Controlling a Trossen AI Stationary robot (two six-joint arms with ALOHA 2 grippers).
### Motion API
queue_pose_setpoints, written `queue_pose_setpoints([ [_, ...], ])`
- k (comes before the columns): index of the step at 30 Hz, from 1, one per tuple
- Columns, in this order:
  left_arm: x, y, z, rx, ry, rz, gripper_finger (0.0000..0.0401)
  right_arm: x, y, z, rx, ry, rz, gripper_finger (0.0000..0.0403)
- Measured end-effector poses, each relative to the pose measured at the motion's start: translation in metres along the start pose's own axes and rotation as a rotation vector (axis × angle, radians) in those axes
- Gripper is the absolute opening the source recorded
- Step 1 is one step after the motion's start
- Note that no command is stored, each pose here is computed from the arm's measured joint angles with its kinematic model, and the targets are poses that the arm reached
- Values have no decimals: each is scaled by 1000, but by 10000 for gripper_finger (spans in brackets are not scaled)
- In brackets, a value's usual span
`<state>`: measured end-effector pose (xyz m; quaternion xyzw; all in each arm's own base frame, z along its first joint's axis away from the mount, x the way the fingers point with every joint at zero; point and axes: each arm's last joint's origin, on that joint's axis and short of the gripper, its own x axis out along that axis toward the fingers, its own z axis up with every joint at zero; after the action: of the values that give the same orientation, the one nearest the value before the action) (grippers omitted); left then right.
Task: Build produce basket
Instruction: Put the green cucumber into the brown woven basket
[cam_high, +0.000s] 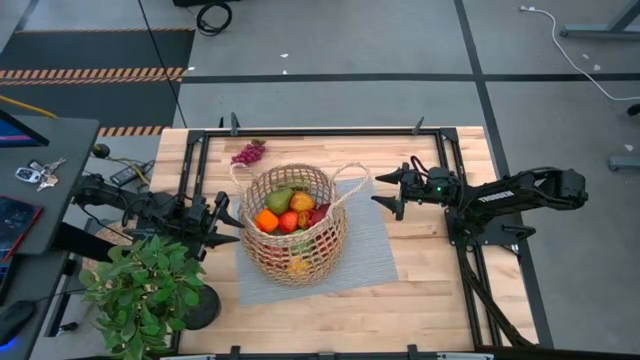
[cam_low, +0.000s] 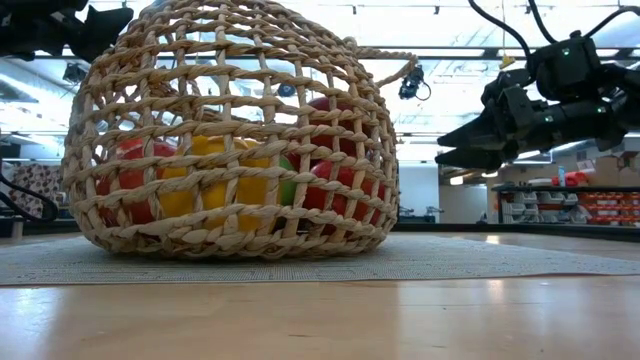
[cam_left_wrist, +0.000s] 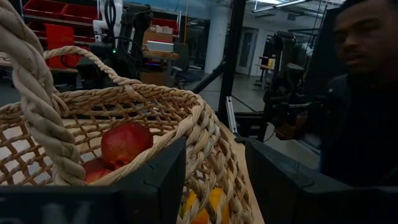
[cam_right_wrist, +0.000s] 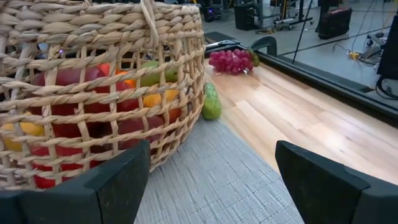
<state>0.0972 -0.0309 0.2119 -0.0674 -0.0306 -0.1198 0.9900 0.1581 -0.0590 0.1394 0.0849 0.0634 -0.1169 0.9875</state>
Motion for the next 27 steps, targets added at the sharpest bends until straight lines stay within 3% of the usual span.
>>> queue_pose_setpoints([
  [8, 0, 0, 0, 0, 0, 0, 172, 1, 4, -2, 9, 16, -39, 348],
  [13, 0, 0, 0, 0, 0, 0, 172, -1, 0, 16, -105, -172, -118, 348],
  [16, 0, 0, 0, 1, 0, 0, 172, -5, -4, 29, -134, -318, -251, 348],
  [19, 0, 0, 0, 0, 0, 0, 172, -9, -11, 35, 34, -413, -409, 348],
  [21, 0, 0, 0, 0, 0, 0, 172, -11, -14, 36, 206, -471, -427, 348],
  [24, 0, 0, 0, 1, 1, 0, 172, -11, -14, 37, 482, -525, -293, 348],
  [27, 0, 0, 0, 0, 1, 0, 172, -12, -14, 41, 662, -538, -119, 348],
])
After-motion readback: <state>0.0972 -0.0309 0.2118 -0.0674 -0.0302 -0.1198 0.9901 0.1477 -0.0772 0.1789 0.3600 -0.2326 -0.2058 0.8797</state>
